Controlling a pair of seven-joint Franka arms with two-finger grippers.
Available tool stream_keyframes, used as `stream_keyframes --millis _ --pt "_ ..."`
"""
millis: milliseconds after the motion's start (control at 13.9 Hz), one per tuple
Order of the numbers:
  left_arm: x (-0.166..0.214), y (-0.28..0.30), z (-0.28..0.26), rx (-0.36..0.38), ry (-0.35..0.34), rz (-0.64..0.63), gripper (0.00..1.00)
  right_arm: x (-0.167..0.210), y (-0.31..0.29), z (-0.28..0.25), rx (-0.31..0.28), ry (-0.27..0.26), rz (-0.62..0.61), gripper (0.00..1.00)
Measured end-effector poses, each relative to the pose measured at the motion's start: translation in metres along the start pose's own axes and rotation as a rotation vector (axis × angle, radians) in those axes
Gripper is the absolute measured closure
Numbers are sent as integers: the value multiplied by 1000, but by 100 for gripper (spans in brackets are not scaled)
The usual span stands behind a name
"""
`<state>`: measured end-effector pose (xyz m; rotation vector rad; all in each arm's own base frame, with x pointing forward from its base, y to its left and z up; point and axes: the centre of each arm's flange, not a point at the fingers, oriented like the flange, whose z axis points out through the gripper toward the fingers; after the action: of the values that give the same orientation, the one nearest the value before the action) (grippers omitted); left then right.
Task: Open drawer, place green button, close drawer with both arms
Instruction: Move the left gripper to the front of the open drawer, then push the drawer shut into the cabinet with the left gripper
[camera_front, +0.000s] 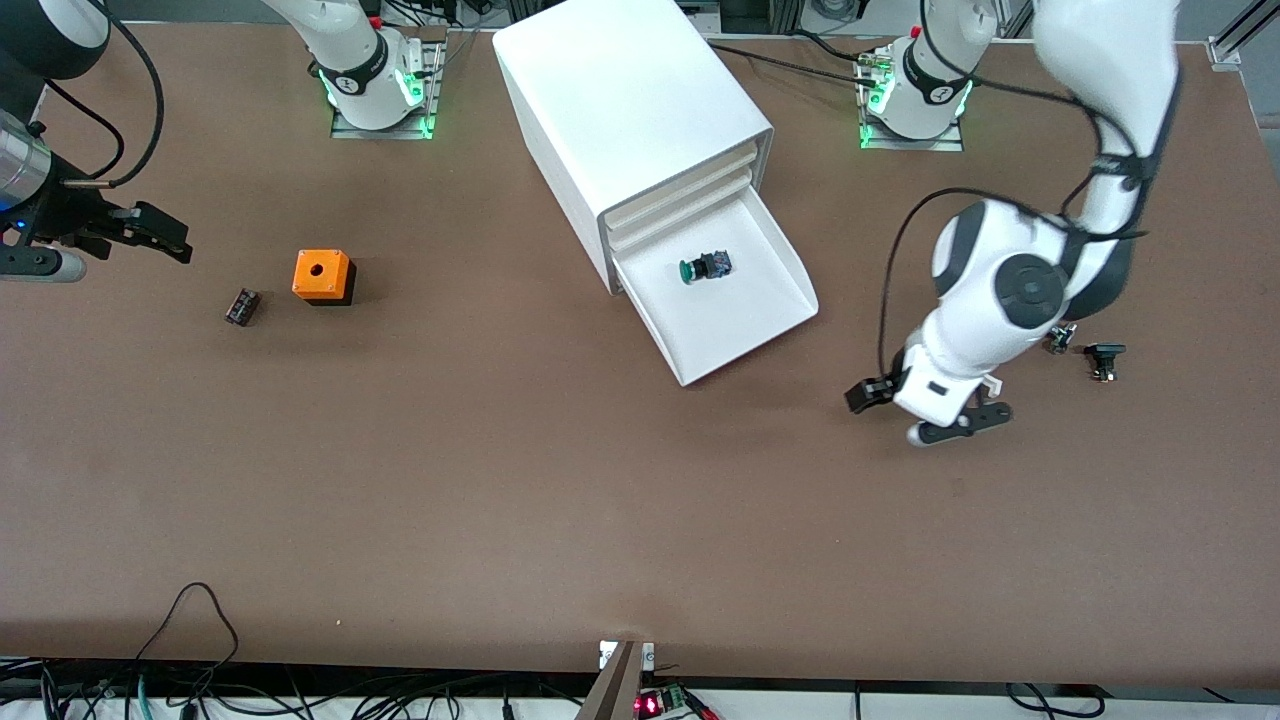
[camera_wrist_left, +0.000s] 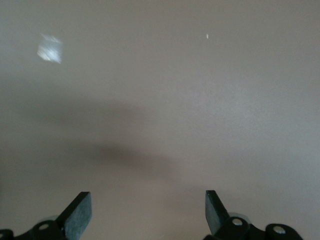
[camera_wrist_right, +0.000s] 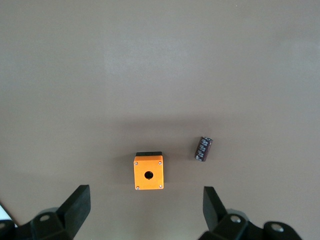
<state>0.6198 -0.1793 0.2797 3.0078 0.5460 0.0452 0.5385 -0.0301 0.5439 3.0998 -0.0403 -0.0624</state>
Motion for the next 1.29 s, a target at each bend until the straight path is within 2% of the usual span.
stream_keyframes --millis 287,574,1004,1291 --pt "-31 19 61 3 -27 -67 0 0 0 1 0 -1 0 0" --pt "-82 48 82 21 -58 3 0 -1 0 0 0 -7 1 0" --pt "-181 86 67 15 -114 160 0 -11 2 -16 4 15 4 0" --pt "-255 95 53 53 -166 278 0 -27 4 -32 9 31 5 0"
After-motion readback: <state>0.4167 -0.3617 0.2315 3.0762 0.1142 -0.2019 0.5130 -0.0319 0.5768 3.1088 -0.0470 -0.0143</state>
